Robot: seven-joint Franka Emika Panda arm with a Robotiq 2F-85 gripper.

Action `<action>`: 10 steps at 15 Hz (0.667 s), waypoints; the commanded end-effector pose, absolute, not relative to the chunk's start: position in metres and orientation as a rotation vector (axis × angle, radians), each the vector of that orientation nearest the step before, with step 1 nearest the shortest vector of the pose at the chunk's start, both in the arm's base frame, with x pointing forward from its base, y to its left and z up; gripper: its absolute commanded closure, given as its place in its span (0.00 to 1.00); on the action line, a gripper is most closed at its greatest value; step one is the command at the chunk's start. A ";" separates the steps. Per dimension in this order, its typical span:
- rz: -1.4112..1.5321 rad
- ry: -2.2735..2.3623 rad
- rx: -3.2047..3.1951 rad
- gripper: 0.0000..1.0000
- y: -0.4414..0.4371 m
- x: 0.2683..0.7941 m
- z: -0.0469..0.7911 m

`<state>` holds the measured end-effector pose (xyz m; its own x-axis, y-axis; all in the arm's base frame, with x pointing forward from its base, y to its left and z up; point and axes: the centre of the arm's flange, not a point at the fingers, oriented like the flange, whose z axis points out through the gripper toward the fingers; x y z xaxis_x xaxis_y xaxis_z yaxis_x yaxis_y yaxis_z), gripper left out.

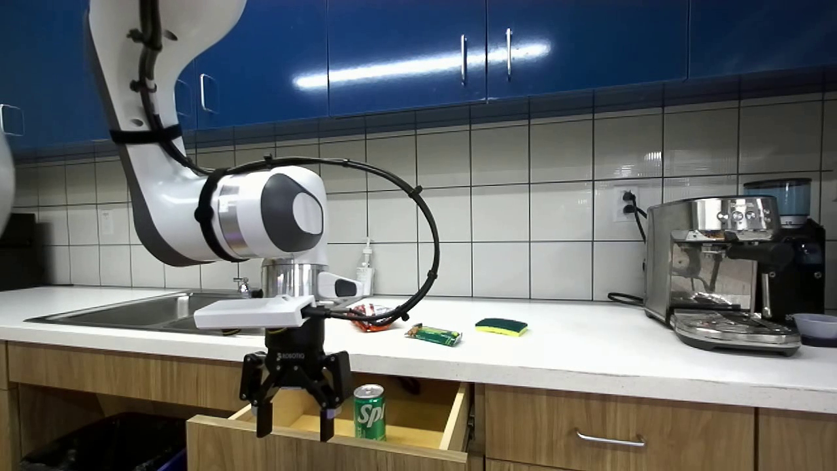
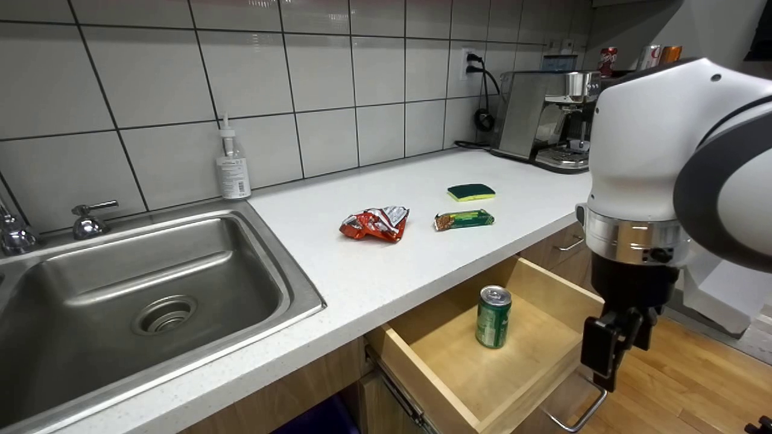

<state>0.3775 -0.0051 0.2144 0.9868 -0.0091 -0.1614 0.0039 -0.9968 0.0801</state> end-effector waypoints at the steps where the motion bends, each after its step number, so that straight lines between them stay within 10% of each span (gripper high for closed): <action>1: -0.222 -0.013 3.045 0.00 -0.004 0.373 0.211; 10: -0.156 0.008 3.031 0.00 -0.006 0.381 0.192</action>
<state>0.3792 -0.0038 0.2010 0.9913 0.0071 -0.1314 0.0182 -0.9963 0.0834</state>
